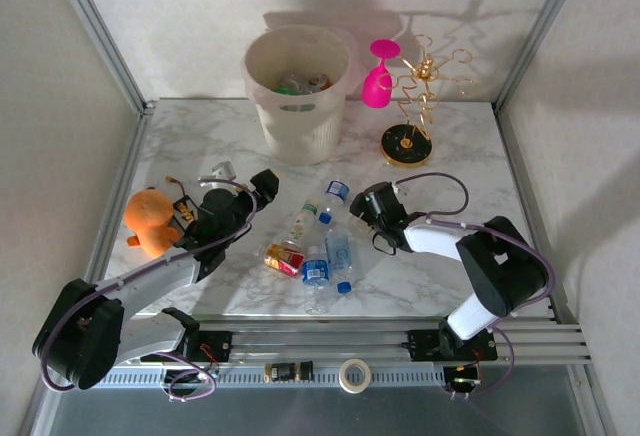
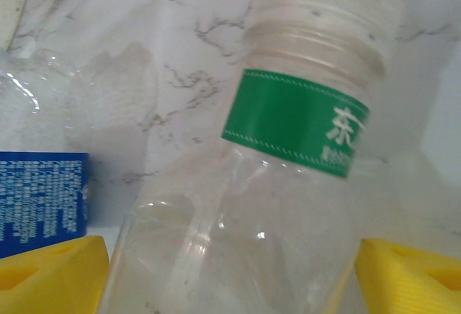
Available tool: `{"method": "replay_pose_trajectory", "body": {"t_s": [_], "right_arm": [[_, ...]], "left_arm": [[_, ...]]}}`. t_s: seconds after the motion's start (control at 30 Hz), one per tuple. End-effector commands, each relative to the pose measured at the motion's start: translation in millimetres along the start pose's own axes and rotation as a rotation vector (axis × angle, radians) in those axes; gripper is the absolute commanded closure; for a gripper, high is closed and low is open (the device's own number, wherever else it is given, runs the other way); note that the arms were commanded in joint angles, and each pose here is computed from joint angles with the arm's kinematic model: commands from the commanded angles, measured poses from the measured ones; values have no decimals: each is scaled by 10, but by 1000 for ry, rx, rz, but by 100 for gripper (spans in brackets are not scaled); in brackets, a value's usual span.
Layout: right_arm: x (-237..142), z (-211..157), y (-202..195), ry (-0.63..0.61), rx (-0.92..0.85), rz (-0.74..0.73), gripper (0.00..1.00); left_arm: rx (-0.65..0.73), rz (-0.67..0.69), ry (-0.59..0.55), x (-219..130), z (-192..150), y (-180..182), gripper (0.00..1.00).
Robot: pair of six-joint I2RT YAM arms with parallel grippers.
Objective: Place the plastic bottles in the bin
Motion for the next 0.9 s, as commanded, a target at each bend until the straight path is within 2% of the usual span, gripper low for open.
{"method": "replay_pose_trajectory", "body": {"t_s": [0.0, 0.2, 0.33, 0.67, 0.77, 0.87], "right_arm": [[-5, -109, -208, 22, -31, -87, 11], [99, -163, -132, 57, -23, -60, 11], [141, -226, -144, 77, -18, -53, 15], [67, -182, -150, 52, -36, -42, 35], [-40, -71, -53, 15, -61, 7, 41], [-196, 55, 106, -19, -117, 92, 51]], "left_arm": [[-20, -5, -27, -28, 25, -7, 0], [-21, 0, -22, -33, 15, 4, 0], [-20, 6, -29, -57, 27, 17, 0], [-23, 17, -43, -72, 34, 57, 0], [-23, 29, -39, -51, 18, 99, 0], [-22, 33, -33, -37, -3, 127, 0]]}}
Point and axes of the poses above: each hand's point on the last joint's axis, 136 mm out from that joint toward the fingers, its own x axis out along the fingers, its own y axis along the line the jaws close on, z = x × y, the point moved 3 cm from there along -x, back along the fingers, and after that the axes turned 8 degrees about -x, right-handed, at the moved point
